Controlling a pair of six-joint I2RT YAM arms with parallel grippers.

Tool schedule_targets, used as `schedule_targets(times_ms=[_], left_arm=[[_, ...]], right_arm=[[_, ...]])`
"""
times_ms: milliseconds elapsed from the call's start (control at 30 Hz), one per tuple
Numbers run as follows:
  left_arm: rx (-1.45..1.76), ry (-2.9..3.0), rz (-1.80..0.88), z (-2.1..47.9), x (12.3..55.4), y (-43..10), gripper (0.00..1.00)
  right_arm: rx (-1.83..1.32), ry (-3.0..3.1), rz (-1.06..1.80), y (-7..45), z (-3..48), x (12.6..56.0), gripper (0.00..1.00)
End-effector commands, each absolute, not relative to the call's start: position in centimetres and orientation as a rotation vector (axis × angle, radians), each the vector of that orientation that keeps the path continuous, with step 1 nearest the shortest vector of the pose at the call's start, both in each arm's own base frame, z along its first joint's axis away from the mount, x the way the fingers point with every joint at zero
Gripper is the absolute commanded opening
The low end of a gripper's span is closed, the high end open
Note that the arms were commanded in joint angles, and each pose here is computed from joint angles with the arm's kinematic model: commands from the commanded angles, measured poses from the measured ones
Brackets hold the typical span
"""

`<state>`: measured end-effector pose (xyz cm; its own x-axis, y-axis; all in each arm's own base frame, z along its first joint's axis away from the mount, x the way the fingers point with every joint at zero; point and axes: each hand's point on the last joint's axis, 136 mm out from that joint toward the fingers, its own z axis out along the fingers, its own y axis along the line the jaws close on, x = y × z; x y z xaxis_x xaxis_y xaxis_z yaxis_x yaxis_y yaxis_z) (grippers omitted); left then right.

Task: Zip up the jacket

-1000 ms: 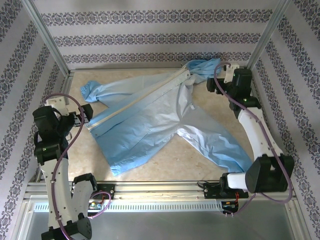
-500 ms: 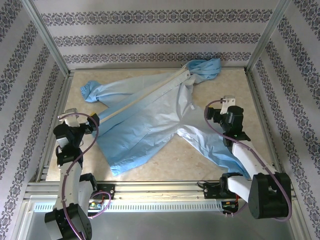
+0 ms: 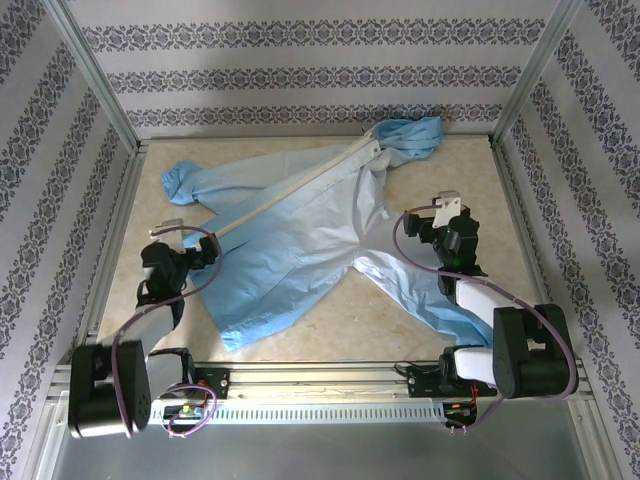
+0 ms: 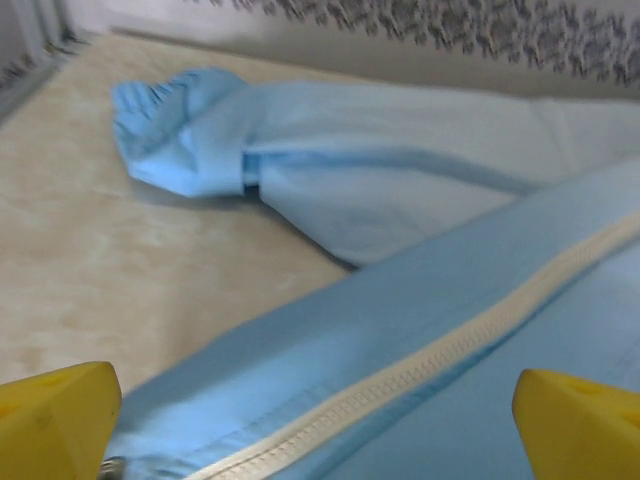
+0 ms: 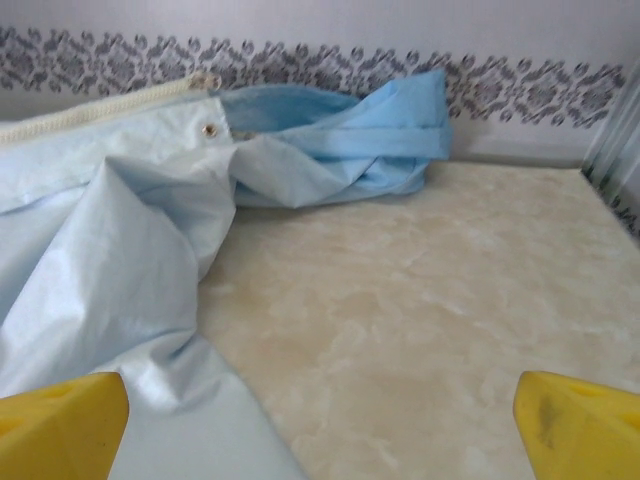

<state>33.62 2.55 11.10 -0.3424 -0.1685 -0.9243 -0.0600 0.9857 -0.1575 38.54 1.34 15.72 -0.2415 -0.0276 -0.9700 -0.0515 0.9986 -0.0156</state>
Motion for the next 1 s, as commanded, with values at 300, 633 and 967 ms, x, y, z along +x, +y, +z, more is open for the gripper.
schedule_targets(times_ms=[300, 633, 967], left_arm=[[-0.086, 1.818, -0.057, 9.5, 38.7, 2.0, 1.00], [-0.093, 1.899, 0.016, 8.9, 39.7, 2.0, 1.00], [-0.090, 1.897, 0.020, 8.9, 39.8, 1.9, 1.00]], right_arm=[[-0.078, 1.753, 0.060, 1.1, 17.6, 39.7, 0.98], [-0.043, 1.851, 0.042, 1.1, 14.5, 37.9, 0.98], [-0.081, 1.873, 0.063, 2.0, 10.9, 39.8, 0.98]])
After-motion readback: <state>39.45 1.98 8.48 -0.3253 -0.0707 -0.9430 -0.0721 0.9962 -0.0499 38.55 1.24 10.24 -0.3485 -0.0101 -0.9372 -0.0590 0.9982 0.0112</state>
